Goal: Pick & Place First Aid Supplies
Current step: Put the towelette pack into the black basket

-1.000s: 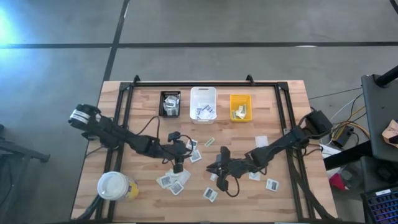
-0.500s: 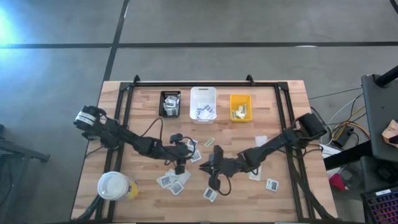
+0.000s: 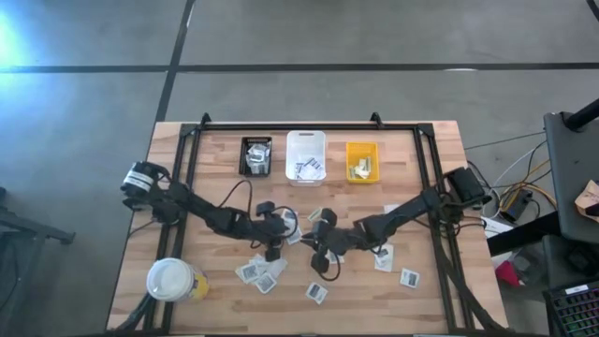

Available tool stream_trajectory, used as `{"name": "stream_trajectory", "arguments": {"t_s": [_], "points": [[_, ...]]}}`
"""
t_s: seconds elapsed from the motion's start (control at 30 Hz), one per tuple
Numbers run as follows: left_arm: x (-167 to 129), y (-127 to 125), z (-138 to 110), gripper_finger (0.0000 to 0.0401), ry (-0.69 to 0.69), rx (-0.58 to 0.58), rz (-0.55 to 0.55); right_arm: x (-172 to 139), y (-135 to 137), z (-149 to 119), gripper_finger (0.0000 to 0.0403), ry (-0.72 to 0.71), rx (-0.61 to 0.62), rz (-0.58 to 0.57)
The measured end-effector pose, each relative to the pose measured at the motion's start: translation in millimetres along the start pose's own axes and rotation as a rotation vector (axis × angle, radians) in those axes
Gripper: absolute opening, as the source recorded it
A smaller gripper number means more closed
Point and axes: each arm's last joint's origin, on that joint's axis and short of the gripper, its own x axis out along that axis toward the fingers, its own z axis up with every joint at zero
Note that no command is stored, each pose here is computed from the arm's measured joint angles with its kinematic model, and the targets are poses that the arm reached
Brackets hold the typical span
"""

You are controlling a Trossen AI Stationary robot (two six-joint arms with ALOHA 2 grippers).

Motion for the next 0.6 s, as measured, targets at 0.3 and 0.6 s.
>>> {"name": "stream_trajectory", "arguments": {"t_s": [0.3,0.6], "points": [[0.8,2.3,-5.4,0.0108,0.05,-0.07,0.021,1.1,-1.7,-0.1,0.0052,0.0,-0.012,-0.004],[0.6,2.9,-7.5,0.0108,0.074,-0.107,0.025,0.9,-3.8,-3.7,0.0052,0.009,-0.089,-0.009]]}}
